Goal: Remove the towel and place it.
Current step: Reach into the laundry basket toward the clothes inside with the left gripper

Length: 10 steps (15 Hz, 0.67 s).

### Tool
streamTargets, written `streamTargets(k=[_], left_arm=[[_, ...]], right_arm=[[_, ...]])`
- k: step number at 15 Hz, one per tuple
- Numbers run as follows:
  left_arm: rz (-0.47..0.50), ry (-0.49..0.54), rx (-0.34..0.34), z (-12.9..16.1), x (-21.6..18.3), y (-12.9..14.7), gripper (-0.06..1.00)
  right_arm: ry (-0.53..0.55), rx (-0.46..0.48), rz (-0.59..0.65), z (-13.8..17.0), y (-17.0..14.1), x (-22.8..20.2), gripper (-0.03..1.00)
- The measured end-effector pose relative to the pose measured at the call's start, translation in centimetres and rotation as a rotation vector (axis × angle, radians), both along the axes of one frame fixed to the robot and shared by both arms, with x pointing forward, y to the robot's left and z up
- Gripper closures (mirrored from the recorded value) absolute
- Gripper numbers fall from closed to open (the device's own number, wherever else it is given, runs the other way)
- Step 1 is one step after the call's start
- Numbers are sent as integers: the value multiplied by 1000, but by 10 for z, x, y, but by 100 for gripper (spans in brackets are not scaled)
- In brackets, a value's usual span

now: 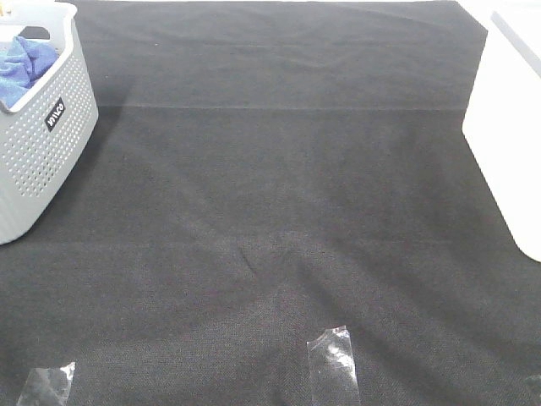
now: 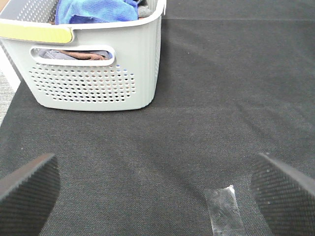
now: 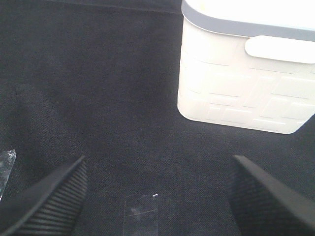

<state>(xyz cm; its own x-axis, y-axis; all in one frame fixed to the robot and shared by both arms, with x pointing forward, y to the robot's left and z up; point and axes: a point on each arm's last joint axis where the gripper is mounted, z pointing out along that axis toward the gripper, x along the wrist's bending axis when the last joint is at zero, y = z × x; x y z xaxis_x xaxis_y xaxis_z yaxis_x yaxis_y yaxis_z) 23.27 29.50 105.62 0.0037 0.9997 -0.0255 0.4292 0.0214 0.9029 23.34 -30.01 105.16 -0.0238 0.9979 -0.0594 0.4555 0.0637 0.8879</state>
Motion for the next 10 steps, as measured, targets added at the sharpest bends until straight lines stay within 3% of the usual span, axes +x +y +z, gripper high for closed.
streamTargets(k=[10], left_arm=[[-4,0,4,0,0,0,-5]], right_arm=[[0,0,0,0,0,0,22]])
